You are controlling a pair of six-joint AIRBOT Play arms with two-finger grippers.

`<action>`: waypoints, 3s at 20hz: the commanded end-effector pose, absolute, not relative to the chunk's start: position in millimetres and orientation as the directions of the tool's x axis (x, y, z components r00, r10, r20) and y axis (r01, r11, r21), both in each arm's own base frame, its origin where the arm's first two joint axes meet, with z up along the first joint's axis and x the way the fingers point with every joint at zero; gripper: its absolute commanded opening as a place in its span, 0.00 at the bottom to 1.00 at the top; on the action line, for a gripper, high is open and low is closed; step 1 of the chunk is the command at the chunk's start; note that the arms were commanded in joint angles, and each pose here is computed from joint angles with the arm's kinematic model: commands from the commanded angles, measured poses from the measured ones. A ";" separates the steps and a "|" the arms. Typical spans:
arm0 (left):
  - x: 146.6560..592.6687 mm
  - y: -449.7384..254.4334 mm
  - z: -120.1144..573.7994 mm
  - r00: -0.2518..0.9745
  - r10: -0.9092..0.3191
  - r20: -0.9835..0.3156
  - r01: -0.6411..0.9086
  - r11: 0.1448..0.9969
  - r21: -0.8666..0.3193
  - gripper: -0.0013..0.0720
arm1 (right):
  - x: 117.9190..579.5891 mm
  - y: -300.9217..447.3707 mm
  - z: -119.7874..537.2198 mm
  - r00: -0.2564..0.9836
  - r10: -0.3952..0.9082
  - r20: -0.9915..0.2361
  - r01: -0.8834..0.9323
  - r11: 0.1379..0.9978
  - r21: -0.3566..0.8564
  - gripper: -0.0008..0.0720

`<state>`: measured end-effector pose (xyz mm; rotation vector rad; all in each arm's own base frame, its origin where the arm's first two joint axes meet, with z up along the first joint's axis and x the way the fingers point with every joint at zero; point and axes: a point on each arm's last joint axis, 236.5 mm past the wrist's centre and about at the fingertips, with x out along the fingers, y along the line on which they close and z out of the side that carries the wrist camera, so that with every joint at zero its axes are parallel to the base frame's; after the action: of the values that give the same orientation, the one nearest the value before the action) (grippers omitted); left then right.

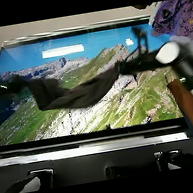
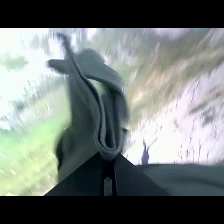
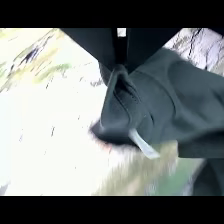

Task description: Fold the clothes and pants, and hang the long-sleeved shirts on hangers.

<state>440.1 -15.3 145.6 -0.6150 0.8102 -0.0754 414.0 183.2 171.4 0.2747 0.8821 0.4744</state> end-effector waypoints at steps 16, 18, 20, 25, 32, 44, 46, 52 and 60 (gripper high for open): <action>252.5 61.2 383.2 0.928 0.225 -0.297 -0.319 0.891 -0.324 0.04 | 303.5 84.6 435.1 0.933 0.279 -0.228 -0.222 0.943 0.247 0.05; 298.7 65.9 329.2 0.875 0.185 -0.447 -0.339 0.894 -0.293 0.04 | 356.4 97.2 381.1 0.882 0.271 -0.386 -0.153 0.939 0.310 0.05; 349.6 72.2 255.8 0.777 0.136 -0.615 -0.368 0.891 -0.267 0.04 | 411.0 112.8 310.4 0.793 0.265 -0.549 -0.087 0.941 0.328 0.05; 455.7 70.5 50.7 0.486 0.032 -0.874 -0.395 0.899 -0.187 0.04 | 519.3 141.6 96.7 0.534 0.224 -0.816 0.088 0.944 0.317 0.06; 484.3 22.5 -83.3 0.280 -0.194 -0.940 -0.470 0.826 -0.311 0.05 | 536.8 179.1 -44.7 0.334 0.336 -0.881 0.200 0.888 0.415 0.20; 419.8 112.8 51.4 0.329 -0.194 -0.924 -0.424 0.844 -0.328 0.77 | 451.1 1.7 8.7 0.213 0.654 -0.726 0.140 0.714 0.686 0.58; 406.2 109.7 49.4 0.315 -0.200 -0.928 -0.430 0.841 -0.327 0.77 | 429.9 12.1 -21.7 0.159 0.693 -0.704 0.173 0.682 0.711 0.58; 380.0 95.8 28.6 0.233 -0.240 -0.943 -0.441 0.838 -0.322 0.77 | 394.1 72.9 -87.9 0.067 0.713 -0.698 0.160 0.682 0.713 0.58; 388.1 104.2 22.5 0.261 -0.207 -0.943 -0.437 0.845 -0.307 0.77 | 392.3 119.5 -107.2 0.044 0.678 -0.734 0.076 0.730 0.679 0.58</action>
<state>385.8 100.5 23.6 -0.5964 1.3320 0.1614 391.1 108.0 -97.3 0.7097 1.4851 0.5180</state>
